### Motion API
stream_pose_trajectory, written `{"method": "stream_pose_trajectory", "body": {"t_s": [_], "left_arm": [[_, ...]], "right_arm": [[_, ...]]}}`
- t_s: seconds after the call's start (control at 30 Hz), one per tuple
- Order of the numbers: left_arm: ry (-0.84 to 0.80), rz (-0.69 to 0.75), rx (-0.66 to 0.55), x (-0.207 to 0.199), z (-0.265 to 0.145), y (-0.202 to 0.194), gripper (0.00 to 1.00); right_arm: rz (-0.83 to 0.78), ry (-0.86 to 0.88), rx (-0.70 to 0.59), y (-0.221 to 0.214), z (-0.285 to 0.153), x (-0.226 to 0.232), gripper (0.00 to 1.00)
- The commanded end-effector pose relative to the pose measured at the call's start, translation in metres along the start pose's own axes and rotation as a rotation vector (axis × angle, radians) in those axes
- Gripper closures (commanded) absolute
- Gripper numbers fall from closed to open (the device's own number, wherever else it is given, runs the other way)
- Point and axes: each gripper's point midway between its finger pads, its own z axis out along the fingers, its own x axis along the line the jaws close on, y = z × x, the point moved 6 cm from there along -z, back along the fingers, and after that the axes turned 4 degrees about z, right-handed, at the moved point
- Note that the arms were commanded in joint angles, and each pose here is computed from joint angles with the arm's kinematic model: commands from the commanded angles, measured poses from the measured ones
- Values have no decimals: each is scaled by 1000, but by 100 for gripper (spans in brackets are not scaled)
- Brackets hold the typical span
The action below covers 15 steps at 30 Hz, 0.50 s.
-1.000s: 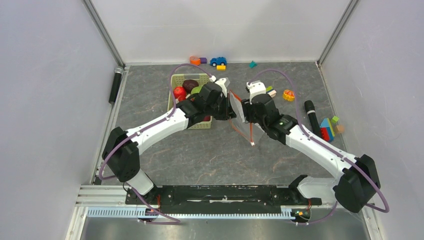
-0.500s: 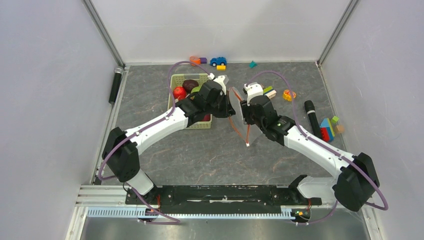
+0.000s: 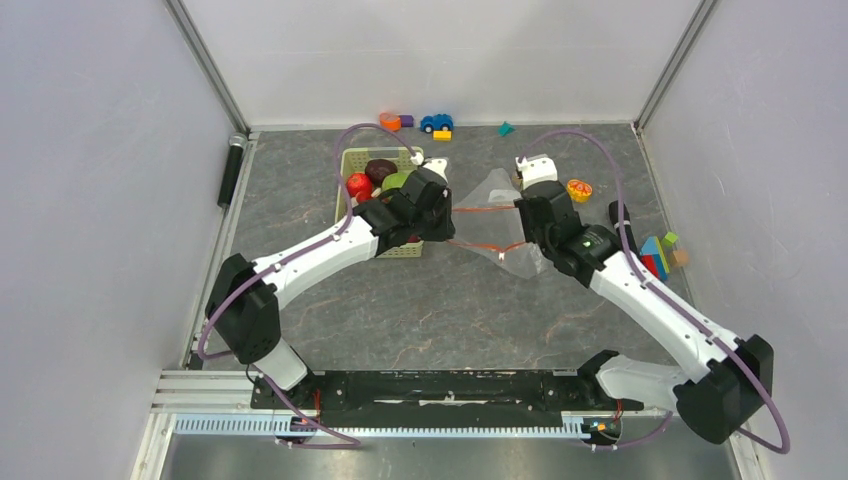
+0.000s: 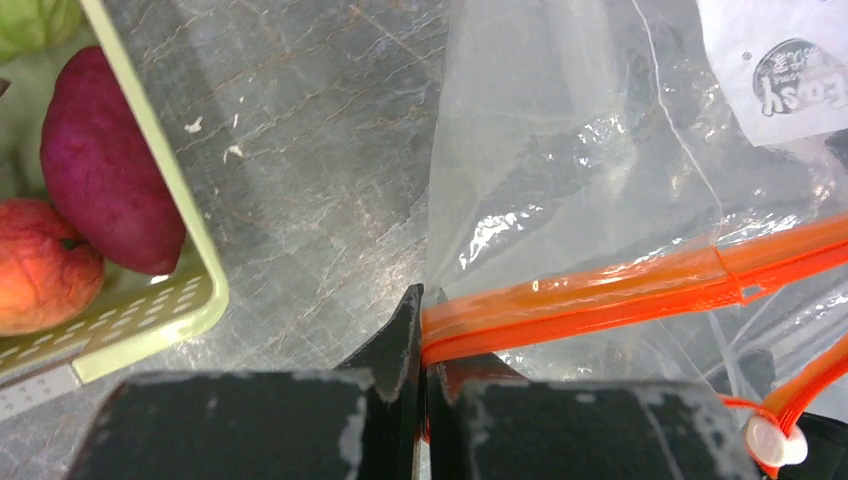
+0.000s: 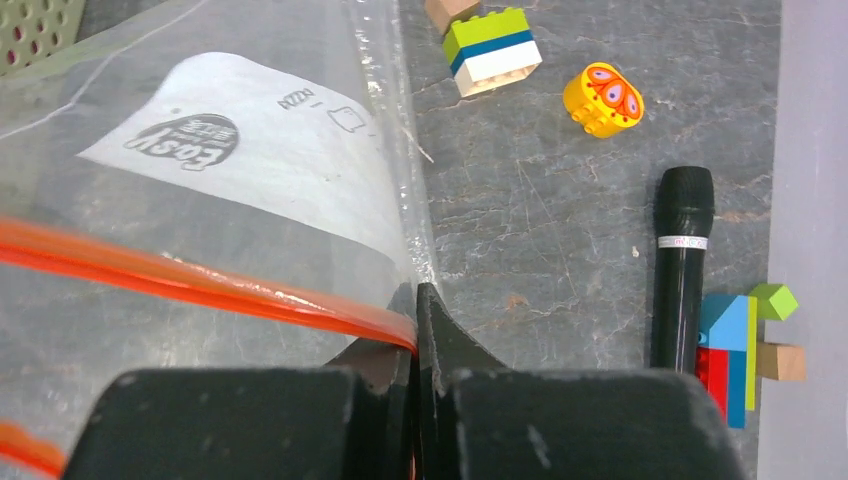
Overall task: Place the food in the zip-top bag and seal the zipper
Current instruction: Open the zipper of the food storage bag.
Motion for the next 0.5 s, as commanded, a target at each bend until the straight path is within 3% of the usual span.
{"method": "stream_pose_trajectory", "body": {"t_s": [0.0,0.13,0.3,0.4,0.47], "left_arm": [[80,68,19,23,8,3,98],[-34,94,72,7,23,1,98],[-320,100,137,-43,39,-3,83],[-359,118,126,-60,49,-3,65],[-361,112,129,-65,53,2,40]], "right_arm": [[-32,-27,13,9,-17,-40,99],[-36,-1,52,-1,-15,-47,100],[-10,100,59,-10,-6,-31,100],[3,171,57,-13,2,-19,100],[10,160,64,-14,7,-18,100]]}}
